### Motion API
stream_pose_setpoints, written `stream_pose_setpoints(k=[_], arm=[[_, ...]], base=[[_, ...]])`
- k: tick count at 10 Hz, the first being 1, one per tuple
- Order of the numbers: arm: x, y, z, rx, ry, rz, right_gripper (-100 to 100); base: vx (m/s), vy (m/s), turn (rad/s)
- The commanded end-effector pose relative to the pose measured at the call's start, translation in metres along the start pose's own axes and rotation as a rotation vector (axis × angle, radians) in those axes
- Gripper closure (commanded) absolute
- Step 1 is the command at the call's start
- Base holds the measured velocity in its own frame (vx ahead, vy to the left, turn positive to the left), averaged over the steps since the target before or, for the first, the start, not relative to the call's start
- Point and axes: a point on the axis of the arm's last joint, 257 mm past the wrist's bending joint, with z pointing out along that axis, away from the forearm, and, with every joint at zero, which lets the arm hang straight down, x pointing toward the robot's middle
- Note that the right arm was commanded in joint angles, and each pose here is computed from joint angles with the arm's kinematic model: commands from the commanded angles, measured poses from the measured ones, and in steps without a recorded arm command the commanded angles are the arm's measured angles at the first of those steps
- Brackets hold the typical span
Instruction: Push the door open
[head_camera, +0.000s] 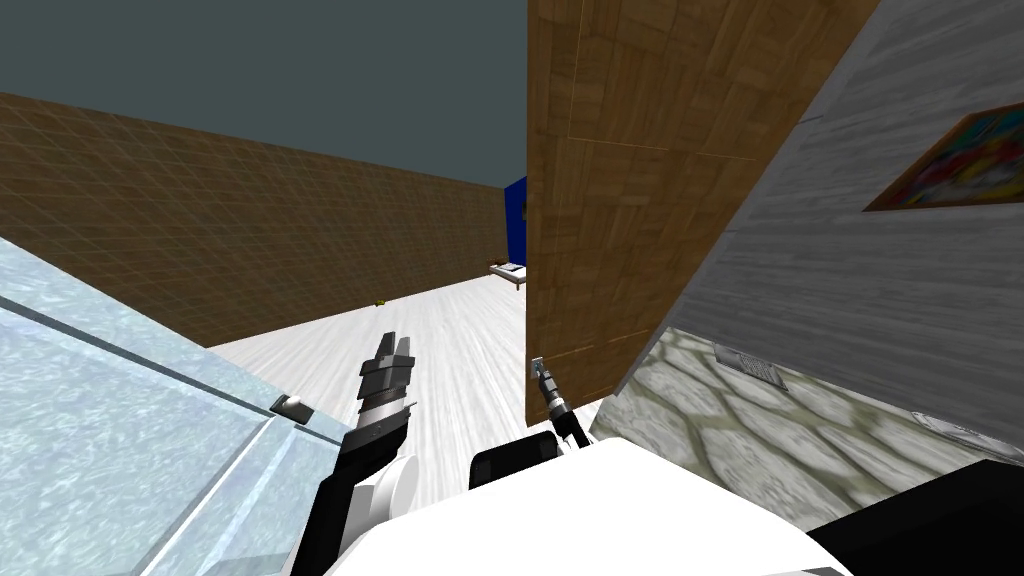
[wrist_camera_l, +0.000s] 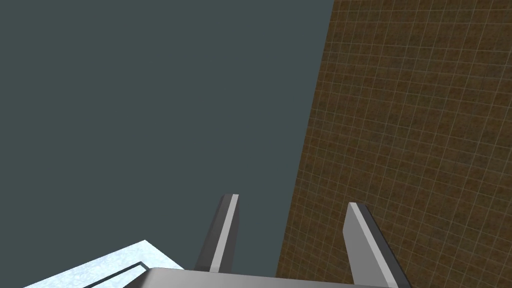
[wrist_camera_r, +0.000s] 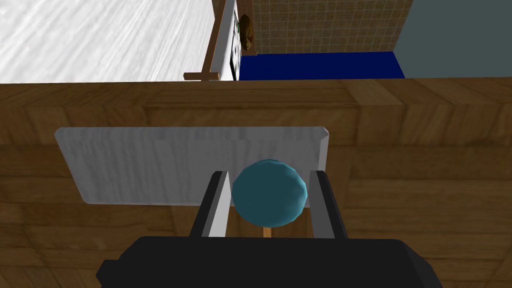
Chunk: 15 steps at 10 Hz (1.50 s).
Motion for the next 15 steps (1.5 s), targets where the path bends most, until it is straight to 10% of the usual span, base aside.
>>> stream_pose_setpoints(k=[1, 14, 15], arm=[[-0.016, 0.005, 0.0036, -0.012, -0.028, -0.009, 100], [-0.096, 0.007, 0.0103, -0.01, -0.218, -0.02, 100], [-0.088, 0.005, 0.0075, -0.005, -0.2, -0.018, -100]], base=[[0.205, 0.068, -0.025], [0.157, 0.061, -0.067], [-0.072, 0.068, -0.057]])
